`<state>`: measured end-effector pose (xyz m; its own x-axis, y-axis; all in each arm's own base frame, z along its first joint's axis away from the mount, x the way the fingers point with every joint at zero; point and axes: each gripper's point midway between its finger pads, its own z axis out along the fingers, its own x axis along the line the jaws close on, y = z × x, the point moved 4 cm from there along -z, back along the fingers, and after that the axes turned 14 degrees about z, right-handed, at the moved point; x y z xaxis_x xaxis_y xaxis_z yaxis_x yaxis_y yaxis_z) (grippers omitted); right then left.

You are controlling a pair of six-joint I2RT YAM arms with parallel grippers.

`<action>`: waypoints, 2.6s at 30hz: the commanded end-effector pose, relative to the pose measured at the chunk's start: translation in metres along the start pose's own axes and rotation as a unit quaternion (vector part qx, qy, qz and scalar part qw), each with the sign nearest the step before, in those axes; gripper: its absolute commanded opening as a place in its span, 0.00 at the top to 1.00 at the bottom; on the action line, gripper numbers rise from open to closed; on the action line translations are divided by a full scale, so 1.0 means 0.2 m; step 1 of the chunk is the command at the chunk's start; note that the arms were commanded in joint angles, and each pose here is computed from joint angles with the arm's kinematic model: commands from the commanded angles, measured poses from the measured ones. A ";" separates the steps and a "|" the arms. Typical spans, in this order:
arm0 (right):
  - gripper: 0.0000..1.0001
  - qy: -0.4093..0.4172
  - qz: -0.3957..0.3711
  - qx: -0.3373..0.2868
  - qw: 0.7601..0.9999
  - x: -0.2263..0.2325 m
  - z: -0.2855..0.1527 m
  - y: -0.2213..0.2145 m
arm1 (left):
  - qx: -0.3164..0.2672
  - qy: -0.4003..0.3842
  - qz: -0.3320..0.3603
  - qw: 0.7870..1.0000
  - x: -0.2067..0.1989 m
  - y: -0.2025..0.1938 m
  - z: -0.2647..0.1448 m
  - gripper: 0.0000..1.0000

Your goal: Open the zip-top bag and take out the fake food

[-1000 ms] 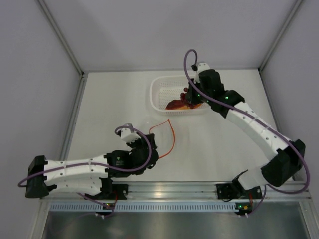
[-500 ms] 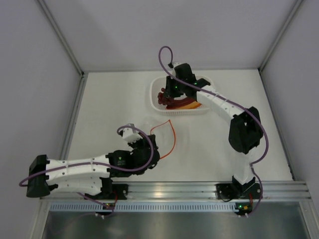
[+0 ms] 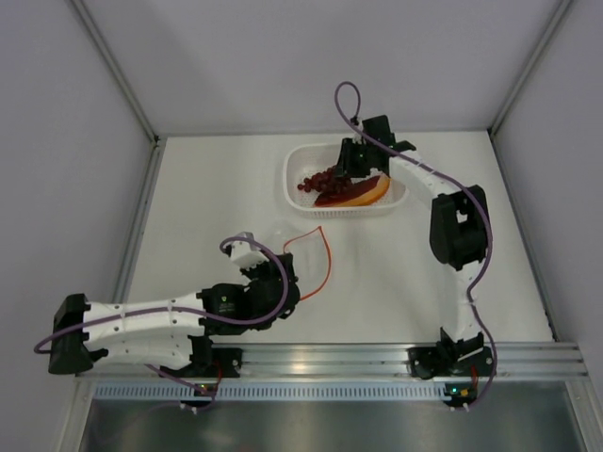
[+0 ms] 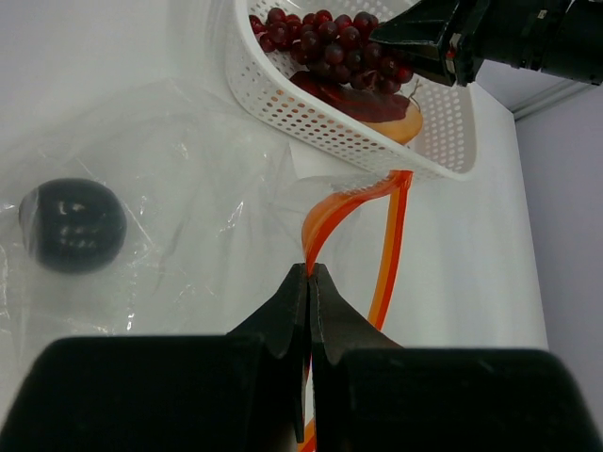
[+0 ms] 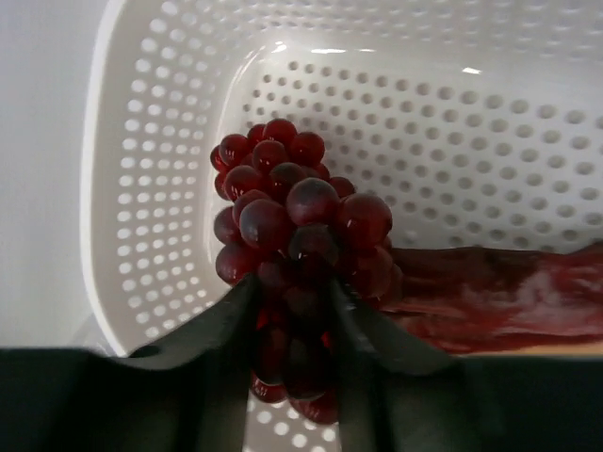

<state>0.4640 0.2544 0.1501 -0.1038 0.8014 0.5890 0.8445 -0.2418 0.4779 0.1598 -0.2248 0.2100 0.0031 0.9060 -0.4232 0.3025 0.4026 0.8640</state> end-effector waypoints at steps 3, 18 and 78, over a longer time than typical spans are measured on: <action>0.34 0.034 -0.006 -0.028 0.999 -0.03 -0.12 0.18 | -0.011 -0.016 -0.028 0.999 -0.08 0.10 -0.02 1.00; 0.01 -0.051 -0.013 -0.144 0.988 -0.05 -0.66 0.25 | -0.004 -0.024 -0.029 0.999 -0.14 0.12 -0.02 1.00; 0.70 0.115 0.074 -0.064 0.989 0.51 -0.53 -1.08 | -0.003 -0.021 -0.161 0.987 -0.40 0.14 0.02 1.00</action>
<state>0.2029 0.3148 0.1511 -0.0675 0.6888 0.7218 0.8435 -0.3470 0.4100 0.1717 -0.2923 0.2562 -0.0451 0.7757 -0.6295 0.3162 0.6088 0.7276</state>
